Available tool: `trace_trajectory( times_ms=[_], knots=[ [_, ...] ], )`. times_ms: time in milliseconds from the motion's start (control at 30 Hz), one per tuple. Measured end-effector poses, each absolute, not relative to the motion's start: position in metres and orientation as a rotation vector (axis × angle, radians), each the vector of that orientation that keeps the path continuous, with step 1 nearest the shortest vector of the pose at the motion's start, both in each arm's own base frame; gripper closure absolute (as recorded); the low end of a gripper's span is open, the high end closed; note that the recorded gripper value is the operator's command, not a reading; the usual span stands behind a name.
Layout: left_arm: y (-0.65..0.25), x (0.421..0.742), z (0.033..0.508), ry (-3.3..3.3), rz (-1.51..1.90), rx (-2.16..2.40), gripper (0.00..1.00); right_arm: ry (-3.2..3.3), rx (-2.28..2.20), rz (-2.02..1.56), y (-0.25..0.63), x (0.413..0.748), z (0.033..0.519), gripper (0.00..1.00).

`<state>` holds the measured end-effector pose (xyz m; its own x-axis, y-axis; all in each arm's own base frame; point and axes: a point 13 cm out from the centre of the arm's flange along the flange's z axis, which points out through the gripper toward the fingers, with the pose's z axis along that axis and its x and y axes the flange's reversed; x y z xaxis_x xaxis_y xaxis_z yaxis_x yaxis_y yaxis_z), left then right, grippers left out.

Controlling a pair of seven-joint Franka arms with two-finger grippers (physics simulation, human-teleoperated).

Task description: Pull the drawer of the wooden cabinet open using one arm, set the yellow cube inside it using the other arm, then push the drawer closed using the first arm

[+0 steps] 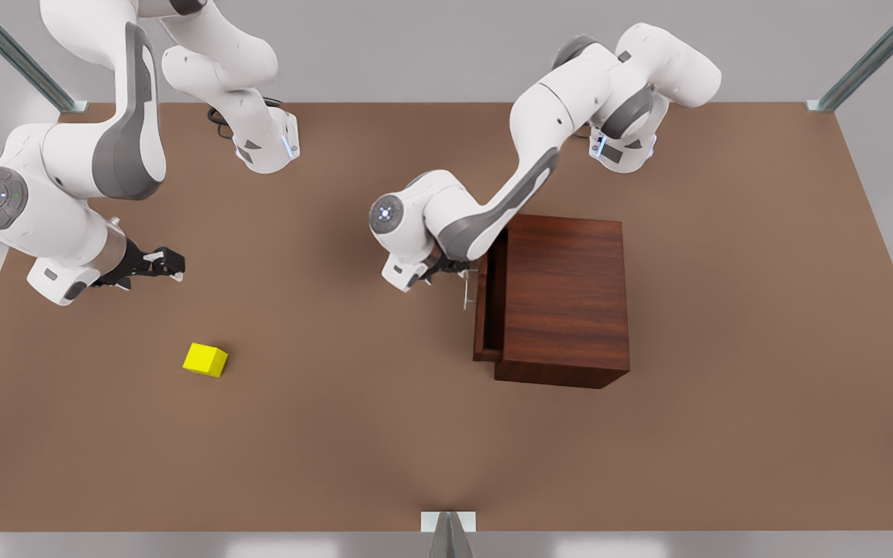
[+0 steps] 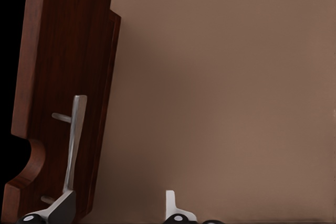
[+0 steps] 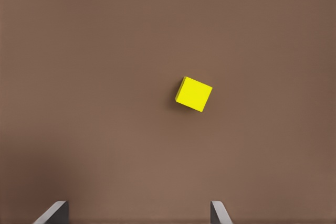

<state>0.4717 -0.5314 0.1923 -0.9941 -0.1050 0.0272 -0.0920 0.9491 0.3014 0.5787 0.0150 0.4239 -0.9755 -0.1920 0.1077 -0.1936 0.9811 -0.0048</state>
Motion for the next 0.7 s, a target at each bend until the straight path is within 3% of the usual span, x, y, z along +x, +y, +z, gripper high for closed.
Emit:
trace_trajectory(
  times_ms=[700],
  knots=[
    [-0.512,0.483,0.177,-3.047,-0.554,0.197,0.13,-3.01,0.311,0.022,0.015,0.582,0.415,0.0]
  ],
)
